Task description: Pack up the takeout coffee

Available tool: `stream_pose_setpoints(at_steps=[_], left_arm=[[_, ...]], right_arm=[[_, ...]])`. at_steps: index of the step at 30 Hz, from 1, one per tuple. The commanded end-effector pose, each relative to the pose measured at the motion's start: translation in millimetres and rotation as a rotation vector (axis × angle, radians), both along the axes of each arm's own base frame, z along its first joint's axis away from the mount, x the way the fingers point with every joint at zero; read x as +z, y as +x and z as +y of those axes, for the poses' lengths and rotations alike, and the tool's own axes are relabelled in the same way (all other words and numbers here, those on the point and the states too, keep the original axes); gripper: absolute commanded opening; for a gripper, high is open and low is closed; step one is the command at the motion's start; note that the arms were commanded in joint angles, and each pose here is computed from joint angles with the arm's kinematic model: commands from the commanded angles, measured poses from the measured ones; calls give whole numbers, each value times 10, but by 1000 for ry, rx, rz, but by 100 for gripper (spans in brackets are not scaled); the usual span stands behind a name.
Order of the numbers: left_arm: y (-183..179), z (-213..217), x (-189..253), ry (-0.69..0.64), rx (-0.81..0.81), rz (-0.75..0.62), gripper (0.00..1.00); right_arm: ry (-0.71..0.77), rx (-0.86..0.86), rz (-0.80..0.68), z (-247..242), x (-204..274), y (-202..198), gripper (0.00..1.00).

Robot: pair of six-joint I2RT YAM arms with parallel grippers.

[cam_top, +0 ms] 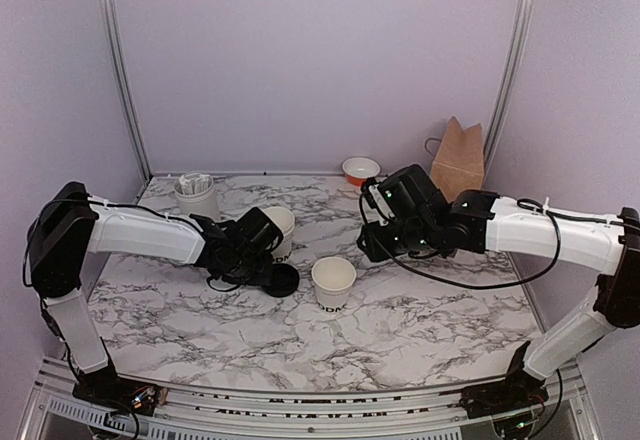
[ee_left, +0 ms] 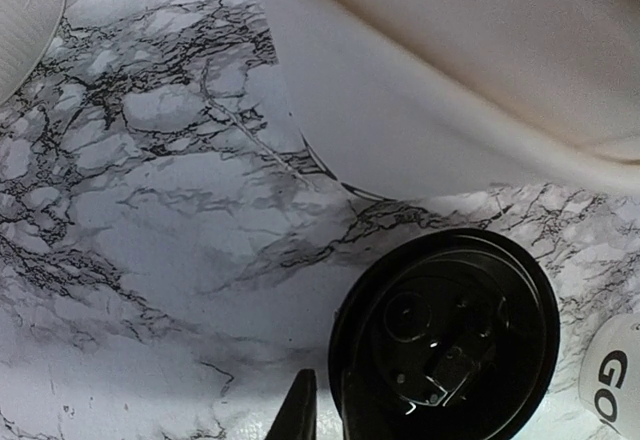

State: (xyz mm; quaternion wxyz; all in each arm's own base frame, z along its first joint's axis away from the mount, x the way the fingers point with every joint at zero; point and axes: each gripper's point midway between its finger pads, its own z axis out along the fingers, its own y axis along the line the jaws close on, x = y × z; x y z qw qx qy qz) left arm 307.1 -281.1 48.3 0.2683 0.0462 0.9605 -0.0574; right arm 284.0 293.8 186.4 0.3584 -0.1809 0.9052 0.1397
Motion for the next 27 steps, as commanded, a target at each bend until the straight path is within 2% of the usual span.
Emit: stream_pose_setpoints(at_steps=[1, 21, 27], left_arm=[[22, 4, -30, 24, 10, 12, 11], [-2, -15, -38, -12, 19, 23, 5], [-17, -12, -65, -15, 22, 30, 7]], right_arm=[[17, -27, -21, -69, 103, 30, 37], [20, -24, -10, -51, 69, 41, 37], [27, -24, -10, -52, 85, 33, 37]])
